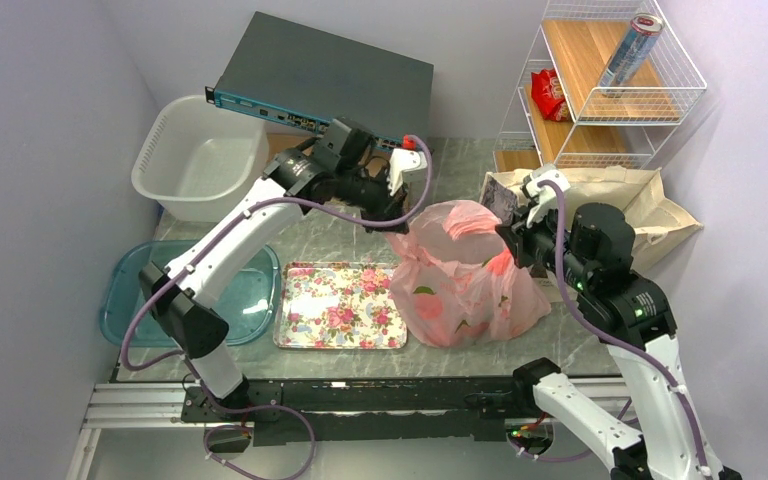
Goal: Untie the knot of the grocery bags and take out the mixed food
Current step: Untie the takeout bag at the center of the board.
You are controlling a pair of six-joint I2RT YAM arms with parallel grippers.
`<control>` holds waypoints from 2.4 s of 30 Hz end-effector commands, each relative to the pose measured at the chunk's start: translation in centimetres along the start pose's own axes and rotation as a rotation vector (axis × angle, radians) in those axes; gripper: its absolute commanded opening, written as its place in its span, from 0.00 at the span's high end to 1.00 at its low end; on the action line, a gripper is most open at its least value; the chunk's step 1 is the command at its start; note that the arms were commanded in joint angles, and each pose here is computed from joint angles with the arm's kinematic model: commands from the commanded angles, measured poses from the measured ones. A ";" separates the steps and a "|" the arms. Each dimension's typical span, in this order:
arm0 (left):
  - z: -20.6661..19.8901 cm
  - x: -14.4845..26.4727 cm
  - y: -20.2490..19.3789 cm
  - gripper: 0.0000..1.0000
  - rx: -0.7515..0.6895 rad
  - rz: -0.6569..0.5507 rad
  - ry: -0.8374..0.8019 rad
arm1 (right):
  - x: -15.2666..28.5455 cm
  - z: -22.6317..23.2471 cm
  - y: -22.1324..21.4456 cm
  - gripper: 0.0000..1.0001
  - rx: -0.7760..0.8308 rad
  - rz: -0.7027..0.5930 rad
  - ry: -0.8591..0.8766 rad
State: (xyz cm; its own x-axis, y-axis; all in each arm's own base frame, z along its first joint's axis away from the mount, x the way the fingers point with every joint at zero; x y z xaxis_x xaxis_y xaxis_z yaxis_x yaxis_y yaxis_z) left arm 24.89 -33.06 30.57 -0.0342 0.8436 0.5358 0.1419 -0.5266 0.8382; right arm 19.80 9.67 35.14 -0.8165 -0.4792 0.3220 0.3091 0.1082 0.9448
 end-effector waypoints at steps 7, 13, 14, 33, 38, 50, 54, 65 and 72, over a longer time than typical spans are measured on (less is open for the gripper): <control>-7.3 7.0 3.4 1.00 -0.988 -0.250 -0.052 | 0.2 -4.2 -0.5 1.00 -0.100 0.004 -0.288; -9.3 1.9 -6.4 1.00 -1.248 -0.138 -0.089 | -0.4 -1.7 -3.5 0.77 -0.082 0.070 -0.116; -9.3 1.6 -6.6 1.00 -1.266 -0.141 -0.076 | -0.3 -1.1 -3.2 0.58 -0.061 0.061 -0.076; -10.2 2.8 -0.3 1.00 -1.240 -0.245 0.002 | -2.9 0.0 0.8 0.00 0.178 0.067 0.088; -9.4 2.7 0.4 1.00 -1.179 -0.234 0.038 | -2.8 2.1 -1.3 0.00 0.222 0.135 0.217; -8.3 2.7 -0.1 1.00 -1.123 -0.202 0.068 | -1.7 -2.8 -5.1 0.01 0.399 0.275 -0.036; -8.3 3.4 -1.3 1.00 -1.139 -0.173 0.054 | -0.4 -5.7 -0.8 0.32 0.363 0.174 -0.283; -7.4 6.1 -11.3 1.00 -1.305 0.111 -0.078 | 4.3 -8.7 2.3 0.95 0.281 0.037 -0.578; -5.0 5.8 -11.4 1.00 -1.300 0.175 -0.055 | 3.9 -9.0 4.2 1.00 0.235 -0.028 -0.611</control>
State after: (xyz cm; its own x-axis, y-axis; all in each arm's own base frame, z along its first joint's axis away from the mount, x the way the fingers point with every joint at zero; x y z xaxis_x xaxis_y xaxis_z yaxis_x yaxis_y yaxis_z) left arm 17.66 -24.31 26.56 -0.0669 0.8107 0.5817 -0.9342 -0.2556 0.2488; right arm 21.52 2.44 36.25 -0.9400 -0.0494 0.3375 0.2942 0.3836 0.8754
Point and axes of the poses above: each gripper's point midway between its finger pads, its own x axis back along the fingers, its own z axis along the line the jaws close on, y = z × x, the point moved 2 cm from there along x, back along the fingers, and after that the axes turned 7 degrees about -x, right-handed, at the moved point
